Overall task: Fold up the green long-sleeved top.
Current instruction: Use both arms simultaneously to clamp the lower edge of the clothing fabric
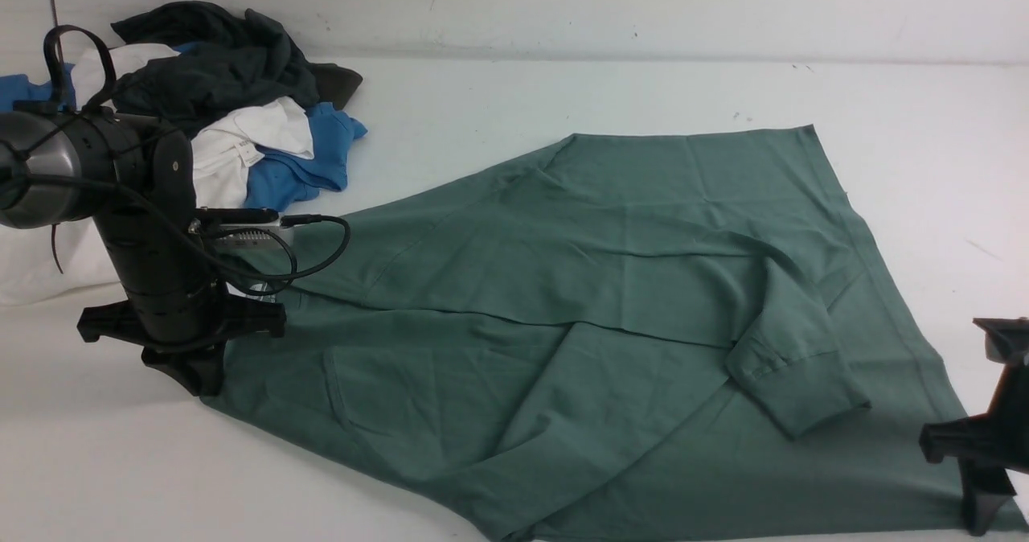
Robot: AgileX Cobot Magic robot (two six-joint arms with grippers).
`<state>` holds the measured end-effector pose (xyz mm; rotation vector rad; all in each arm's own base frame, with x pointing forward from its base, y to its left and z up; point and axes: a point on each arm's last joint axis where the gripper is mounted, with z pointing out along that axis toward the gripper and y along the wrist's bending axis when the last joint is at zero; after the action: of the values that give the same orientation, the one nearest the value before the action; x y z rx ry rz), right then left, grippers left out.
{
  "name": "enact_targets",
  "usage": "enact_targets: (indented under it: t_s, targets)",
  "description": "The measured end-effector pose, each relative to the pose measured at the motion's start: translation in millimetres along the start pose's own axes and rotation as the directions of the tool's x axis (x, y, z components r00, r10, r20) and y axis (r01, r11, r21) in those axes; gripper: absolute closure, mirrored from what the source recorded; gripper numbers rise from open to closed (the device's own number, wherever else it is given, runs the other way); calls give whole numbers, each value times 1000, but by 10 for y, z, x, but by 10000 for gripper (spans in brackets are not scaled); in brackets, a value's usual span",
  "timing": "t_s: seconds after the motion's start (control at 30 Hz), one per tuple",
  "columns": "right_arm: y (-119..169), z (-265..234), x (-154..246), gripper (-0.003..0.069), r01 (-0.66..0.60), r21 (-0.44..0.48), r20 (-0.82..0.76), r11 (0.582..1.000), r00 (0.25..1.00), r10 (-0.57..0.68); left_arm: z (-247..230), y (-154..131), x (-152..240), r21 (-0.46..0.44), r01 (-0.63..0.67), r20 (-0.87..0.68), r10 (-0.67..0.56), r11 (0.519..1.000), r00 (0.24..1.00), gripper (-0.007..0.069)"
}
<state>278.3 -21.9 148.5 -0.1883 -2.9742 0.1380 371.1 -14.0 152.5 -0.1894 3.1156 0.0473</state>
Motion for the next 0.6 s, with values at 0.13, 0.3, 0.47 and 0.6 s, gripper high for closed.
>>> enact_targets:
  t_s: [0.13,0.3,0.47,0.6]
  targets:
    - [-6,0,-2,237,-10,6,2,1000,1000,10,0,0,-1,0,0,1,0,1000,1000,581]
    - [7,0,-9,237,4,-7,10,1000,1000,-4,0,1,-1,-1,-1,1,1,1000,1000,581]
    - [59,-2,-35,341,54,-63,40,997,998,-52,0,3,-6,-4,-3,7,4,1000,1000,581]
    - [97,-16,-56,548,81,-103,75,991,994,-74,0,5,-8,-5,-9,9,9,1000,1000,581]
